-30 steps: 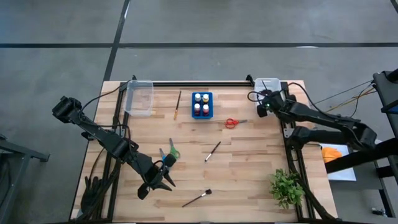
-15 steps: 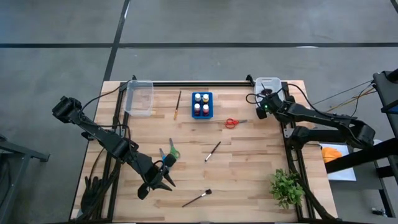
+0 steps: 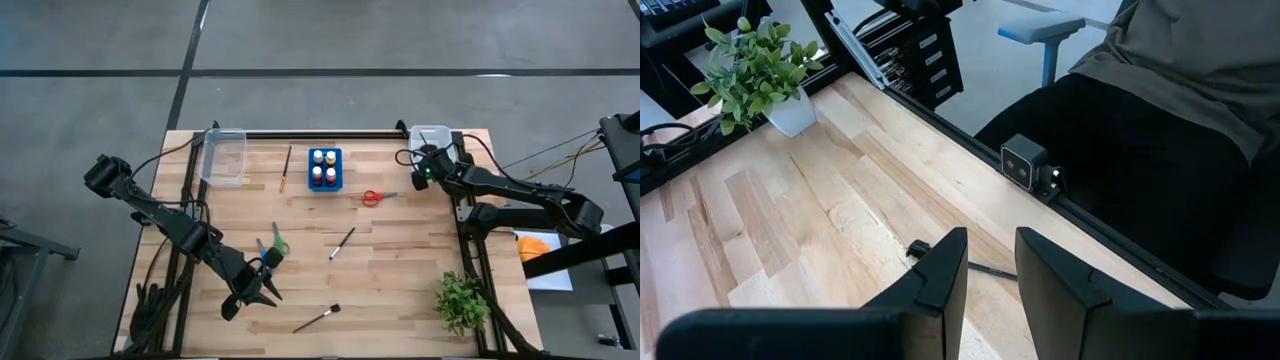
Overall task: Pick & Place Paint Supplies
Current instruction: Put the black eyeshadow brush into the white bin
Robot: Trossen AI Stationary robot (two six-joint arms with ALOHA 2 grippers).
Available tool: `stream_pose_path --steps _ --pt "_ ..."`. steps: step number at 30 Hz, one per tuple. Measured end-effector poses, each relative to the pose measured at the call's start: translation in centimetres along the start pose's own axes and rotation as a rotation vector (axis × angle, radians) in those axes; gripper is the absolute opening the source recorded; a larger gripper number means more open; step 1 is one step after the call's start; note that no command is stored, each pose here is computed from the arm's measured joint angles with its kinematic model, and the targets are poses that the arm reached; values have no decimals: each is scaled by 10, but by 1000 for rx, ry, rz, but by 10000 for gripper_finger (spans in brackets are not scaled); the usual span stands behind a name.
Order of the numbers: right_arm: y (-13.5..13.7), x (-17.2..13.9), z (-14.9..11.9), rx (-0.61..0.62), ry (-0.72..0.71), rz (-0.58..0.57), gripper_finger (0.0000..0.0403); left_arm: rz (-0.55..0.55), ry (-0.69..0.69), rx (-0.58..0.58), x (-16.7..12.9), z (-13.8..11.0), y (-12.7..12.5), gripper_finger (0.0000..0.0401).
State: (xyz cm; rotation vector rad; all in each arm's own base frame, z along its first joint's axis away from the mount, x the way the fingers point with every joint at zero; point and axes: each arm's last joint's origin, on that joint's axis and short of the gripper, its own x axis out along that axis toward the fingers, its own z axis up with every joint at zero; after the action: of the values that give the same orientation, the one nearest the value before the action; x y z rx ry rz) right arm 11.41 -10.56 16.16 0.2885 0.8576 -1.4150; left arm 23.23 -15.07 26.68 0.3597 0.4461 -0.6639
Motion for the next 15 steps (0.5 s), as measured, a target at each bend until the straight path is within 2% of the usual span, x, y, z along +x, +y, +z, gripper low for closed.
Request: stream_pose_path --steps 15 --pt "0 0 1 -14 -8 -5 11 0 0 0 0 0 0 95"
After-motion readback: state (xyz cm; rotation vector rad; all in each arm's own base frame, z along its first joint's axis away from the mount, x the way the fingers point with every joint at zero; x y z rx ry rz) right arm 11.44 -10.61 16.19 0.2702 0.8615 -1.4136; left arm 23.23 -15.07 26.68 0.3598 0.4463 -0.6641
